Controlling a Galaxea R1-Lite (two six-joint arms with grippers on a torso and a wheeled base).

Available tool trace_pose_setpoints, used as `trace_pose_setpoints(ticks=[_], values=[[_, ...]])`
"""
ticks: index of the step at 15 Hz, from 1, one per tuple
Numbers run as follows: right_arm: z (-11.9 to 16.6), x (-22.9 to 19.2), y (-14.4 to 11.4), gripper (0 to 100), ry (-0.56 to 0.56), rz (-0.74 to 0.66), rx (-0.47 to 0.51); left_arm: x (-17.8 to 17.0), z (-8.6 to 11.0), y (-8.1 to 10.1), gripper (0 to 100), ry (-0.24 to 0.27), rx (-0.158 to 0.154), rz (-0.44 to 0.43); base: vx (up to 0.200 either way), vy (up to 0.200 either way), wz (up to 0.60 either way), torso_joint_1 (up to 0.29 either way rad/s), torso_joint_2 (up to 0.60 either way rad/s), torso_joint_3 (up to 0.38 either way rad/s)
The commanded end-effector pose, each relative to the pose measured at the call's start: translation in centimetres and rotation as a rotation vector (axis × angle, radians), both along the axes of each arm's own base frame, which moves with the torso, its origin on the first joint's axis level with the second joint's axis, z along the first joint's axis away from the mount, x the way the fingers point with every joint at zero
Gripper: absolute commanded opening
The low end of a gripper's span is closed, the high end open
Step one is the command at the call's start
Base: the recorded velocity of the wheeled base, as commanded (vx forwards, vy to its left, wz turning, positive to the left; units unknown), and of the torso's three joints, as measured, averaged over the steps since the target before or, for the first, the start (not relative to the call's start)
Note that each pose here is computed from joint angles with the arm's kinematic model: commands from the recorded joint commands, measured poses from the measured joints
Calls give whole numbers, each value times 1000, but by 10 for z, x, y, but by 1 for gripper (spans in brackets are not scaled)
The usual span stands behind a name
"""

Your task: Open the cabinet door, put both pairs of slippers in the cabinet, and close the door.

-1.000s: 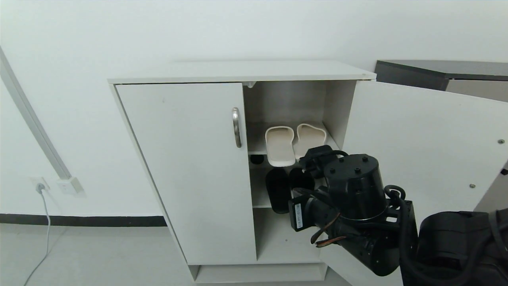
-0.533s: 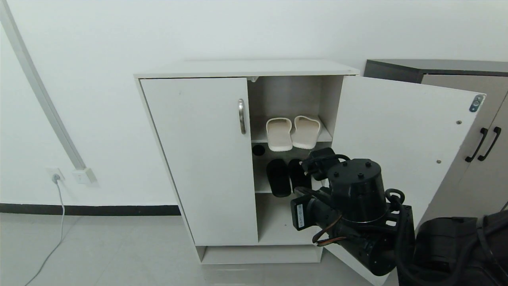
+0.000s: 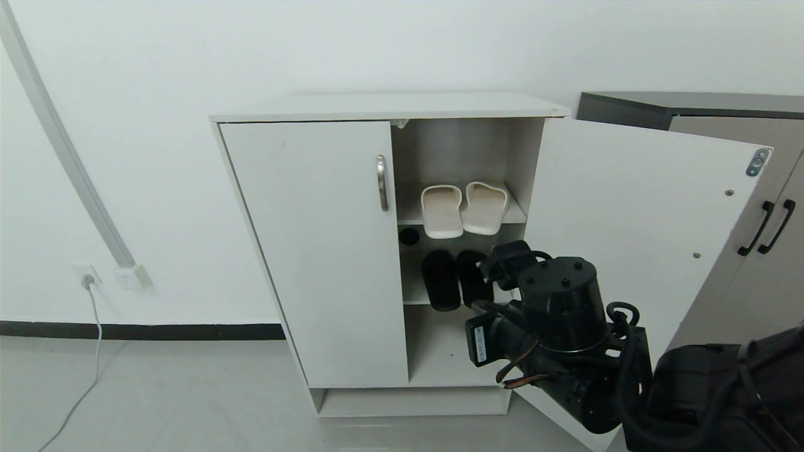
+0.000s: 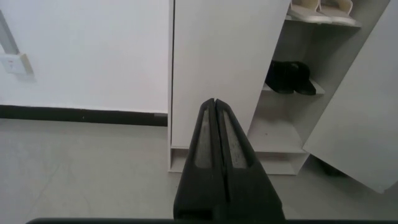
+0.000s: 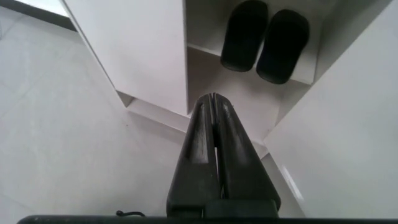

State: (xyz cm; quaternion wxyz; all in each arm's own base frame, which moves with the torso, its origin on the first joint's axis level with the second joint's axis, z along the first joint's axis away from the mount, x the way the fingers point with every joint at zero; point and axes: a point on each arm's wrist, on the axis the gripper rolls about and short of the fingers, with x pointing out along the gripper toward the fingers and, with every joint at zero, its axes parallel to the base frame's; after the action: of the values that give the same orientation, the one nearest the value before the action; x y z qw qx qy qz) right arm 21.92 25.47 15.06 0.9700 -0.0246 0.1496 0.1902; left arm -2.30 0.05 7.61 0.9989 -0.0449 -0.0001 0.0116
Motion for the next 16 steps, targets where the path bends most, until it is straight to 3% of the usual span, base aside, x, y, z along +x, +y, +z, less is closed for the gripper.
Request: trace_pose_setpoints(ticks=[1,8,16], values=[[-3,0,0,0,6,1,-9,0,0,0,0,1,-1,0,0,0,0,0,0,0],[-7,1,1,0,12,2,-22,0,0,0,0,1,-1,4,0,0,0,0,0,0],[-7,0,0,0,12,1,-22,0,0,0,0,1,-1,3,0,0,0,64,-371,-312]])
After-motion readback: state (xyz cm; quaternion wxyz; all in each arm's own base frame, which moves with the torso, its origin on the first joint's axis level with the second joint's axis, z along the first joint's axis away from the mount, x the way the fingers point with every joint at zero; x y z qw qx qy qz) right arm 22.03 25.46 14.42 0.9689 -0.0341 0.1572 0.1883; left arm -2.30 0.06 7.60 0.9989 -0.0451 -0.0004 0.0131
